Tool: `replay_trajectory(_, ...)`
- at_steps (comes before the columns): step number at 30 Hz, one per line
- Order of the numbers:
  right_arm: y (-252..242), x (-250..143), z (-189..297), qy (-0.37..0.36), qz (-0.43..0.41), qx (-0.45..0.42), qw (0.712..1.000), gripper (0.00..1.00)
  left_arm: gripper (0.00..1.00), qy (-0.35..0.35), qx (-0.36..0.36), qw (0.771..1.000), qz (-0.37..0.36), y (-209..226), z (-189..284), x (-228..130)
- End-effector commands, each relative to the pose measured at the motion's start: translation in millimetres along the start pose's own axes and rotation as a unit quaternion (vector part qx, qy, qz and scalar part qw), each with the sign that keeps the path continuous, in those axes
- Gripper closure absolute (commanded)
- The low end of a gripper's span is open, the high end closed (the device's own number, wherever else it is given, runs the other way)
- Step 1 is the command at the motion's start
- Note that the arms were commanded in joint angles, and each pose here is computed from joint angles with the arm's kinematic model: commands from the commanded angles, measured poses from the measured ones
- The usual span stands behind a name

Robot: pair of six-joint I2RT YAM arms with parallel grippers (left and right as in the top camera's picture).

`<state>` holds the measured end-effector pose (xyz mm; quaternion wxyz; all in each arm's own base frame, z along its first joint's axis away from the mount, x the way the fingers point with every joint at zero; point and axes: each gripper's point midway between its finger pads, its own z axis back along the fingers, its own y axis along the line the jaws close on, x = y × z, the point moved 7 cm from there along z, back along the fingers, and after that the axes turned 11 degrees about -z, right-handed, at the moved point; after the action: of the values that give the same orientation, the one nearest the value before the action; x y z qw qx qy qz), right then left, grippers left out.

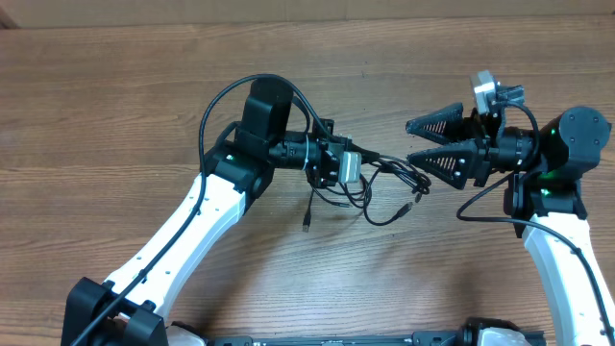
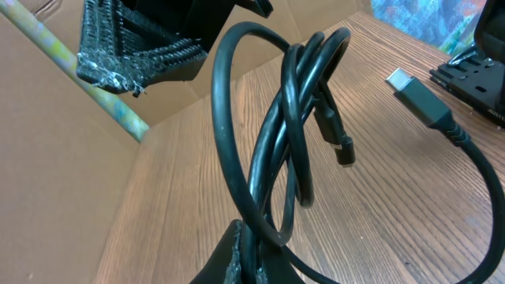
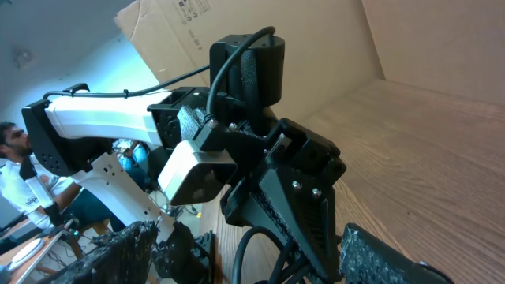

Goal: Untangle cables

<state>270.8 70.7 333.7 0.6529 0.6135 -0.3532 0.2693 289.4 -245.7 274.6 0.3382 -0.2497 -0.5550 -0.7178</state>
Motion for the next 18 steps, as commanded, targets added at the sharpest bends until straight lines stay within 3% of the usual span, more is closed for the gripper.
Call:
replay_trajectory(1, 1, -3, 0, 0.012, -0.003, 0.011, 1.000, 0.26, 0.96, -0.001, 0.009, 1.000, -0.008, 6, 3, 1)
replay_trajectory(18, 2, -17, -19, 0.036, -0.036, 0.040, 0.998, 0.37, 0.96, -0.013, 0.052, 0.998, -0.021, 27, 11, 6)
